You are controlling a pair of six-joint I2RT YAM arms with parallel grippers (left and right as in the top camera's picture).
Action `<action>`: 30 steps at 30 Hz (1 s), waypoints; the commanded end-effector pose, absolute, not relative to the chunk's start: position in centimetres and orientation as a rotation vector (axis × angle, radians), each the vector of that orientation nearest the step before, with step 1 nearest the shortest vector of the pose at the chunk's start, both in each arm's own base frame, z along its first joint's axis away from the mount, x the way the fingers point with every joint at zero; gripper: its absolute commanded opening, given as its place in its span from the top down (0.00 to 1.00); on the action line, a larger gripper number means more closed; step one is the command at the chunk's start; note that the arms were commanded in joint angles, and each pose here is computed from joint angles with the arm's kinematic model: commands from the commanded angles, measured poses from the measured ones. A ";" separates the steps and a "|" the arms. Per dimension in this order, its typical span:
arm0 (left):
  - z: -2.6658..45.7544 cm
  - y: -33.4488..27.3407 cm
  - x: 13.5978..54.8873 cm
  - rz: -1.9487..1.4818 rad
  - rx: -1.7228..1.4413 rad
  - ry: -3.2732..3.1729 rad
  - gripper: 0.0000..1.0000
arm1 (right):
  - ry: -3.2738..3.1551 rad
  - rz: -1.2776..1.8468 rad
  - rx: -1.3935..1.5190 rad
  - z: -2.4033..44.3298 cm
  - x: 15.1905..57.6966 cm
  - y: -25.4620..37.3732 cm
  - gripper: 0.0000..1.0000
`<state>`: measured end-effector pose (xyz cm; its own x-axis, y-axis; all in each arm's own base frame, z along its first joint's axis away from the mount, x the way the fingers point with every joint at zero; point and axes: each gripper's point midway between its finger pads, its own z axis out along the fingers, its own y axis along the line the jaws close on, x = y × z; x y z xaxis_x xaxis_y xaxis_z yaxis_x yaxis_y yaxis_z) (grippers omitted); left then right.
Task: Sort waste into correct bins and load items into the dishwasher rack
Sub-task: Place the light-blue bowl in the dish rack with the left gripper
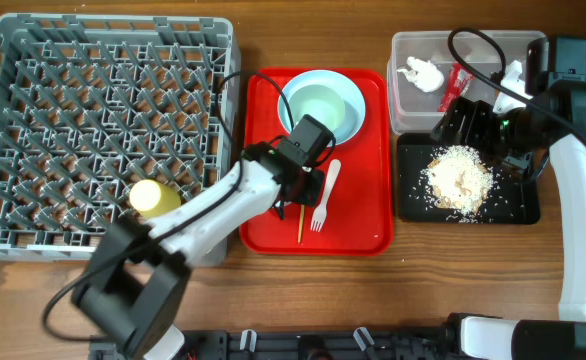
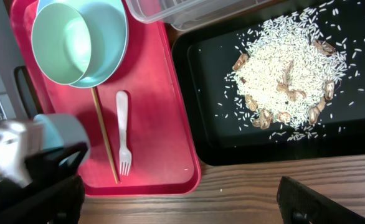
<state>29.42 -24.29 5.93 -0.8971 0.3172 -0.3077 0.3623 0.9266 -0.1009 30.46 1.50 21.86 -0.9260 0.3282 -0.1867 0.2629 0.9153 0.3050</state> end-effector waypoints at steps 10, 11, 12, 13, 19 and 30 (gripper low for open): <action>27.4 -11.9 34.5 -1.198 0.244 2.198 0.96 | 2.831 0.420 0.429 22.3 30.5 1.6 0.00; 27.2 -10.4 35.1 -1.272 0.190 2.179 0.96 | 2.831 0.420 0.429 22.3 30.5 1.6 0.00; 26.8 -8.7 35.7 -1.364 0.124 2.154 0.96 | 2.831 0.420 0.429 22.3 30.5 1.6 0.00; 26.0 -7.3 36.4 -1.438 0.063 2.136 0.96 | 2.831 0.420 0.428 22.3 30.5 1.6 0.00; 22.2 -3.5 39.0 -1.710 -0.084 2.025 0.96 | 2.832 0.420 0.430 22.3 30.5 1.6 0.00; 17.9 -2.6 40.8 -1.688 -0.137 2.069 0.96 | 2.836 0.421 0.431 22.3 30.4 1.6 0.00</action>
